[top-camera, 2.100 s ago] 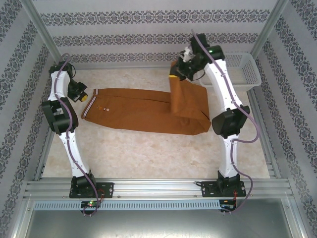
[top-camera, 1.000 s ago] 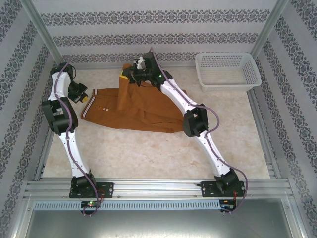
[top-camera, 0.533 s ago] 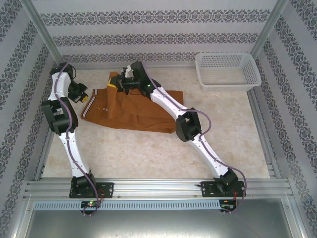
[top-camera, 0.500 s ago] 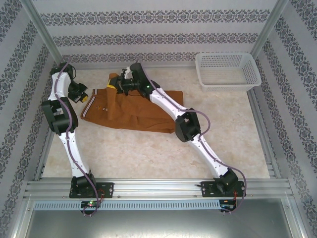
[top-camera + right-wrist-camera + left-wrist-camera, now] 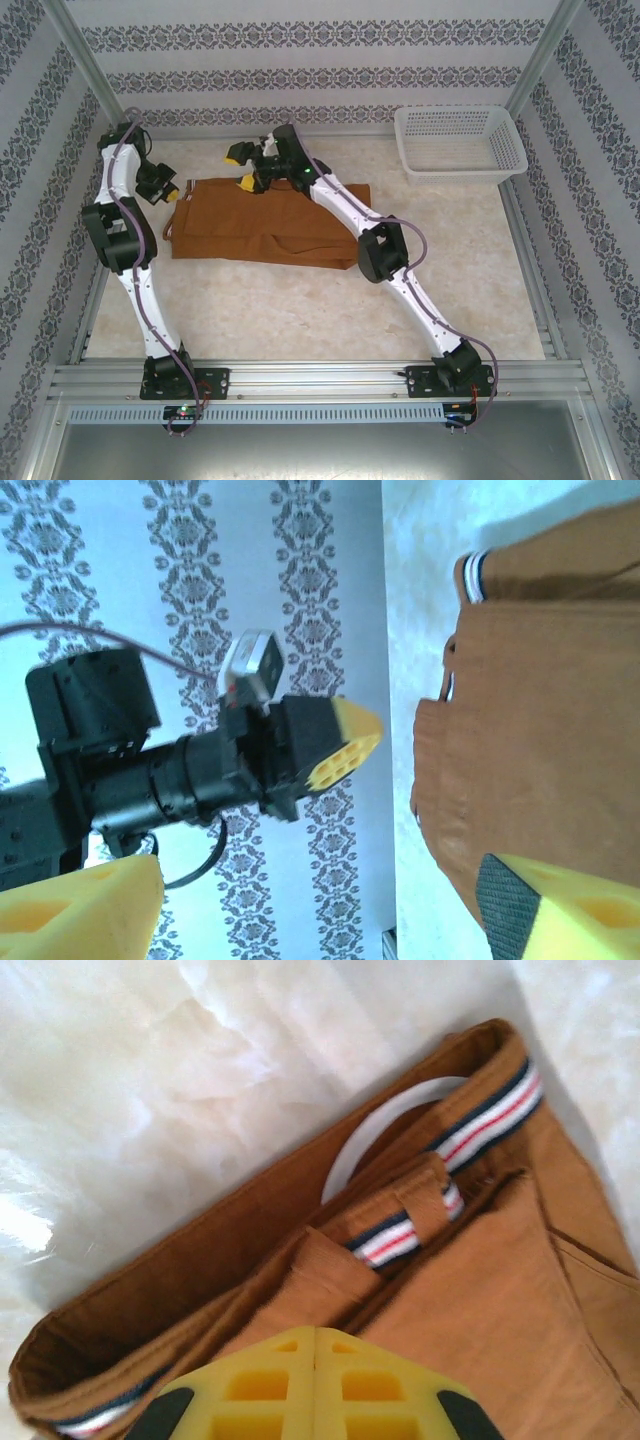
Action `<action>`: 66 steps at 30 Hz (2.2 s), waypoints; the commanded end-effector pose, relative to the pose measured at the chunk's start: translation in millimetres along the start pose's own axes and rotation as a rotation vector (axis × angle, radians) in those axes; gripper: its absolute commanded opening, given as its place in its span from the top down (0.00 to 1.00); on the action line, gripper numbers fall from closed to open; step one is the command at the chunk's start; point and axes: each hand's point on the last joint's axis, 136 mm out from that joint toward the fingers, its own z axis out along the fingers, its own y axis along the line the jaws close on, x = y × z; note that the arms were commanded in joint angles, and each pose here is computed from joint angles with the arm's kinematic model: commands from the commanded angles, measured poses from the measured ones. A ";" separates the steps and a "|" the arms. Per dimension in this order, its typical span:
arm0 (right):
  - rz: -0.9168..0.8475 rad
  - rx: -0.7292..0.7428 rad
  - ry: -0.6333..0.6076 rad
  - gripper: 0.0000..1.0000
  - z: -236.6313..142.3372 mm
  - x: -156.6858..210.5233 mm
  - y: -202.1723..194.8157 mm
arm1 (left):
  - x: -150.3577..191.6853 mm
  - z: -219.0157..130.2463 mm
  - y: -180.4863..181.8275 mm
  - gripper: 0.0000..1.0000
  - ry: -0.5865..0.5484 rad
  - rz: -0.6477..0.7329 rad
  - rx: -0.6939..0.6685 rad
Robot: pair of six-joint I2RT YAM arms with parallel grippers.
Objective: Roll up the long pants
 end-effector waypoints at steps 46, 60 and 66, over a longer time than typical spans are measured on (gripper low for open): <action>-0.448 1.430 0.511 1.00 -258.5 195.0 -237.7 | 155.2 142.9 -150.7 1.00 0.148 0.214 -0.018; -0.451 1.355 0.490 1.00 -236.2 185.7 -221.1 | 154.5 118.9 -148.4 1.00 0.115 0.242 -0.019; -0.397 1.202 0.314 0.72 -248.7 169.4 -184.6 | 147.9 63.3 -153.6 1.00 0.009 0.287 0.021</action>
